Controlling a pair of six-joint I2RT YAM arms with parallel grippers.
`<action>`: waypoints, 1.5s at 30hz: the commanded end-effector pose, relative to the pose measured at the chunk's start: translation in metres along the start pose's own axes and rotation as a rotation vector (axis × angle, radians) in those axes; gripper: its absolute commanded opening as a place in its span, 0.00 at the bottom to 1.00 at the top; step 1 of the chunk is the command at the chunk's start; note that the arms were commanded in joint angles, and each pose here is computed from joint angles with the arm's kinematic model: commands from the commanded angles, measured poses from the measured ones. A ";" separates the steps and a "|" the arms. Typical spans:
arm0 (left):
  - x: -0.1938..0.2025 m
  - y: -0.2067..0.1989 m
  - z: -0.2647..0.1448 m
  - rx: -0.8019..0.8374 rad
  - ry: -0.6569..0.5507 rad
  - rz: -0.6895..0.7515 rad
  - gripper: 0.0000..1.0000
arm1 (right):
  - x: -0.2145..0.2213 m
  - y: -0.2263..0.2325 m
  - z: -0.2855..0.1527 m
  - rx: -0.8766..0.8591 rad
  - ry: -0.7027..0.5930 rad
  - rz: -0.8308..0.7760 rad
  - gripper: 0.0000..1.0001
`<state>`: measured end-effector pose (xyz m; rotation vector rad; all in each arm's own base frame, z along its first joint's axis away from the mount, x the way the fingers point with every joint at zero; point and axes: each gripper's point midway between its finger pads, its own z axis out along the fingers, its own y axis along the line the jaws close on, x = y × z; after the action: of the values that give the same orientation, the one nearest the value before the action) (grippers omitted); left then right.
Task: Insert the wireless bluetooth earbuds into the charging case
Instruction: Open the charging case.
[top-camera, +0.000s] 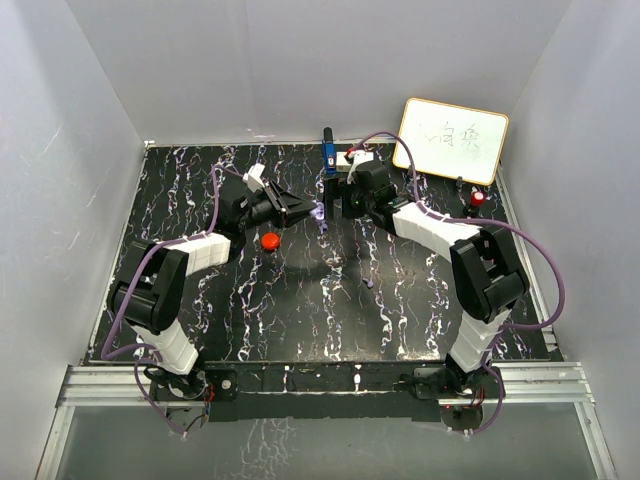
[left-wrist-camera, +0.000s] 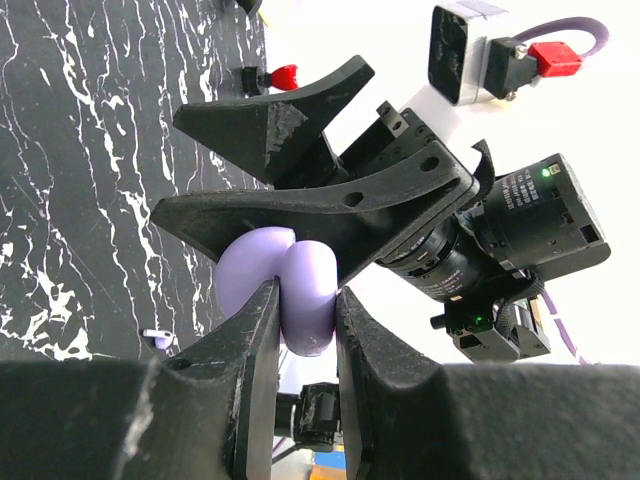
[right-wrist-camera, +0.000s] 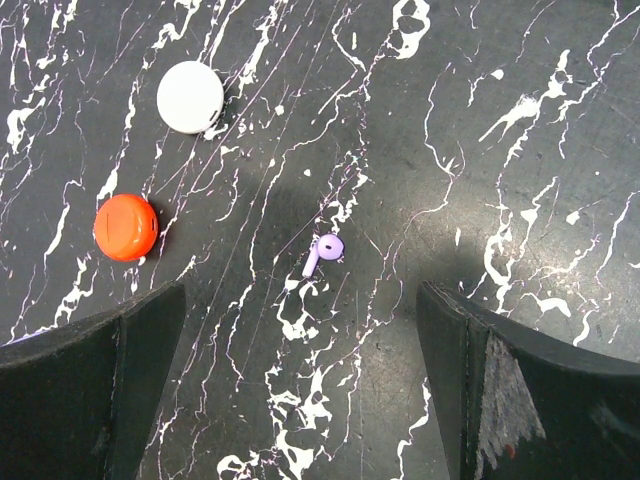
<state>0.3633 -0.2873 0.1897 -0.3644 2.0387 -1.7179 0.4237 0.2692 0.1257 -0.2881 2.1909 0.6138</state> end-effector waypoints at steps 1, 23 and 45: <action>0.014 -0.026 0.003 0.081 0.041 0.034 0.00 | -0.048 0.041 -0.002 -0.103 -0.138 0.016 0.98; -0.032 -0.030 -0.021 0.053 -0.075 0.030 0.00 | -0.035 -0.021 -0.044 0.063 -0.178 0.063 0.98; -0.028 -0.025 -0.018 0.027 -0.040 0.030 0.00 | -0.029 0.023 -0.008 -0.011 -0.059 0.011 0.94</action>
<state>0.3801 -0.2600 0.1831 -0.4694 2.0533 -1.6717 0.4172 0.2723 0.1478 -0.2555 2.1726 0.6293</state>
